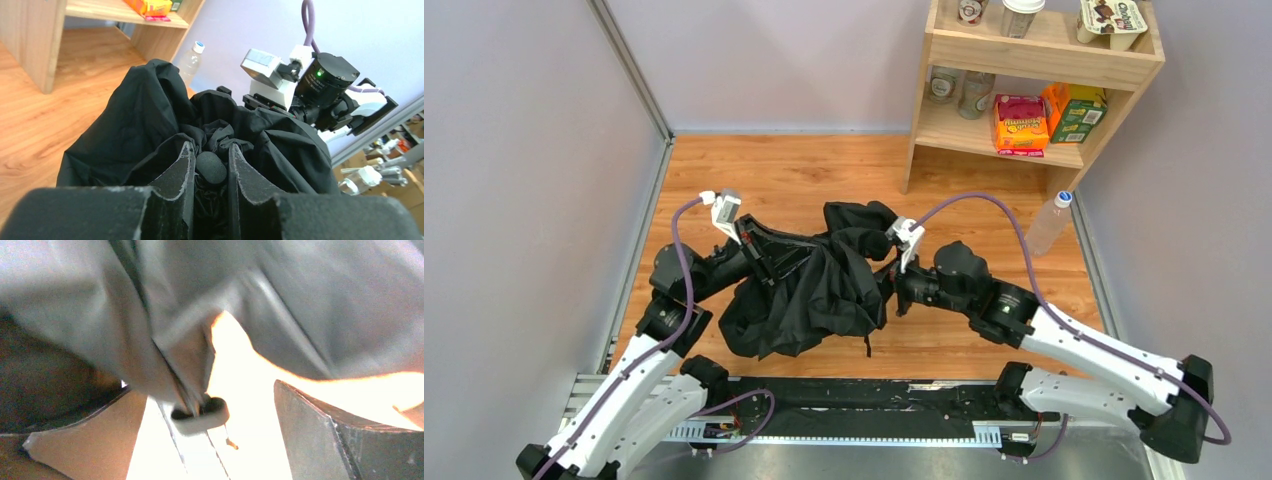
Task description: Put away the umbrella
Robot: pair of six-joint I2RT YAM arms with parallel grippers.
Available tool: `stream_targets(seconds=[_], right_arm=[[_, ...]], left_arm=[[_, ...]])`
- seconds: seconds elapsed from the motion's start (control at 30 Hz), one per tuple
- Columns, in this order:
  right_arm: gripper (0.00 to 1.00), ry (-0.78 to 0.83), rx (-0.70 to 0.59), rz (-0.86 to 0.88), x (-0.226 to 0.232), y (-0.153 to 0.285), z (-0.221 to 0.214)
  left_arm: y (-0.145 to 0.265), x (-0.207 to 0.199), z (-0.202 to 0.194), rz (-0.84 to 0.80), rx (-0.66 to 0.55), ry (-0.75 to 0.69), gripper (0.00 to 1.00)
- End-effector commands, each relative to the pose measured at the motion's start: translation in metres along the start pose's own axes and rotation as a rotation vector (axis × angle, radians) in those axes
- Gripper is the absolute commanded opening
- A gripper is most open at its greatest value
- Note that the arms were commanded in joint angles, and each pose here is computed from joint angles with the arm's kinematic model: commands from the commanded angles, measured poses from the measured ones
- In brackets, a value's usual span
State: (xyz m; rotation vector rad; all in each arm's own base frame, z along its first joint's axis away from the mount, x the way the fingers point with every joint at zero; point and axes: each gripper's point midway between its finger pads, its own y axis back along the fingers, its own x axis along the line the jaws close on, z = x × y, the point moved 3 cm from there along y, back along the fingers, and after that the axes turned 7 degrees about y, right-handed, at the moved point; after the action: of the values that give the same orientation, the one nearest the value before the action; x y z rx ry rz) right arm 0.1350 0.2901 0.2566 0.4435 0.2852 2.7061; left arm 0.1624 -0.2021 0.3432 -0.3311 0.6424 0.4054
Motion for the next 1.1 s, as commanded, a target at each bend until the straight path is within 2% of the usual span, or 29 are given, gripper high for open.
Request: stream_targets(seconds=[0.0,0.07,0.13,0.17,0.3,0.37,0.43,0.5,0.6,0.77,0.93,0.97,1.03,1.07], right_arm=[[1.00,-0.129,0.195,-0.225,-0.022,0.046,-0.056],[1.00,-0.144,0.197,-0.344,-0.035,0.069,-0.064],[0.99,-0.159,0.161,-0.379,-0.035,0.086,-0.058],[0.97,-0.175,0.129,-0.336,-0.026,0.090,-0.048],[0.88,-0.314,-0.101,0.085,0.043,0.094,0.011],[0.81,-0.442,-0.204,0.210,0.062,0.093,0.039],[0.83,-0.522,-0.262,0.277,0.072,0.086,0.062],[0.83,-0.582,-0.315,0.288,0.073,0.077,0.079],[0.79,-0.689,-0.326,0.276,0.073,0.059,0.088],[0.77,-0.774,-0.273,0.160,0.062,0.035,0.089],[0.50,-0.706,-0.270,0.074,0.054,0.033,0.097],[0.38,-0.684,-0.286,0.066,0.050,0.035,0.102],[0.07,-0.647,-0.281,0.100,0.051,0.043,0.112],[0.00,-0.612,-0.268,0.133,0.057,0.050,0.120]], left_arm=[[0.010,-0.018,0.029,-0.025,-0.161,-0.186,0.00],[0.020,-0.021,0.033,0.003,-0.201,-0.225,0.00],[0.028,-0.023,0.036,0.010,-0.250,-0.256,0.00],[0.031,-0.021,0.035,0.017,-0.262,-0.278,0.00],[0.046,-0.014,0.043,0.075,-0.378,-0.355,0.00],[0.051,-0.011,0.046,0.097,-0.415,-0.388,0.00],[0.054,-0.007,0.049,0.131,-0.433,-0.406,0.00],[0.055,-0.005,0.050,0.142,-0.445,-0.422,0.00],[0.059,0.000,0.050,0.167,-0.477,-0.415,0.00],[0.063,0.000,0.046,0.152,-0.494,-0.397,0.00],[0.068,-0.004,0.039,0.121,-0.489,-0.384,0.00],[0.068,-0.004,0.037,0.115,-0.483,-0.381,0.00],[0.070,-0.008,0.032,0.089,-0.476,-0.392,0.00],[0.073,-0.008,0.030,0.088,-0.472,-0.396,0.00]])
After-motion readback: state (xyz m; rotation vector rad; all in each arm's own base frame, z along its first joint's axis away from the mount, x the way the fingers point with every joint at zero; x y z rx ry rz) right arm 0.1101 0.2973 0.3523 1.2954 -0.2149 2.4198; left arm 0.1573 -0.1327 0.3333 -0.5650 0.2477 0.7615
